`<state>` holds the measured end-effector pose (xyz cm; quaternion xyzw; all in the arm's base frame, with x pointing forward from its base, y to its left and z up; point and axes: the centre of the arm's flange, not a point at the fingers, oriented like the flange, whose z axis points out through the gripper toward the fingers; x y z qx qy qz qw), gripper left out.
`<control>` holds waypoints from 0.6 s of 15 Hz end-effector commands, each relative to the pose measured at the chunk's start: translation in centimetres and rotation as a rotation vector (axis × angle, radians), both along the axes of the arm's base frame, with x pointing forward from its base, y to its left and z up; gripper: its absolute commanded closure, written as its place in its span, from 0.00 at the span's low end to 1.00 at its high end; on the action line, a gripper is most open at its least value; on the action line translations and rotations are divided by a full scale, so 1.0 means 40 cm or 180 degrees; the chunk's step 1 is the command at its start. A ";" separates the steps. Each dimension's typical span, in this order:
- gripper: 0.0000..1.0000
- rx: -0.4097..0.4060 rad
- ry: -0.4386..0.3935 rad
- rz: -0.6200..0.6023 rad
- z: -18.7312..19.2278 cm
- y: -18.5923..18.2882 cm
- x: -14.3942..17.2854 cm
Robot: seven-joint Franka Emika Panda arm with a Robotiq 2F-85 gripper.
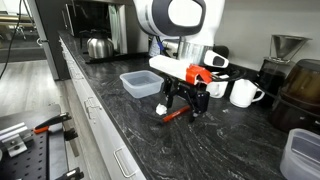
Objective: Pick the pen and place it in the bowl on the right, slide the bowl on the left to the right and then move the white cup to the left
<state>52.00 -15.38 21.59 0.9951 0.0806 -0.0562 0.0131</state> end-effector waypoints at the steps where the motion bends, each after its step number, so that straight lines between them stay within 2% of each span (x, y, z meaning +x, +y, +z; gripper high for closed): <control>1: 0.00 0.0001 -0.0061 -0.0037 -0.036 -0.013 0.028; 2: 0.25 -0.0005 -0.0081 -0.0036 -0.043 -0.013 0.029; 3: 0.26 -0.0009 -0.0088 -0.0044 -0.047 -0.013 0.032; 7: 0.48 -0.0014 -0.0100 -0.0044 -0.039 0.000 0.039; 9: 0.62 -0.0018 -0.0112 -0.0042 -0.034 0.005 0.041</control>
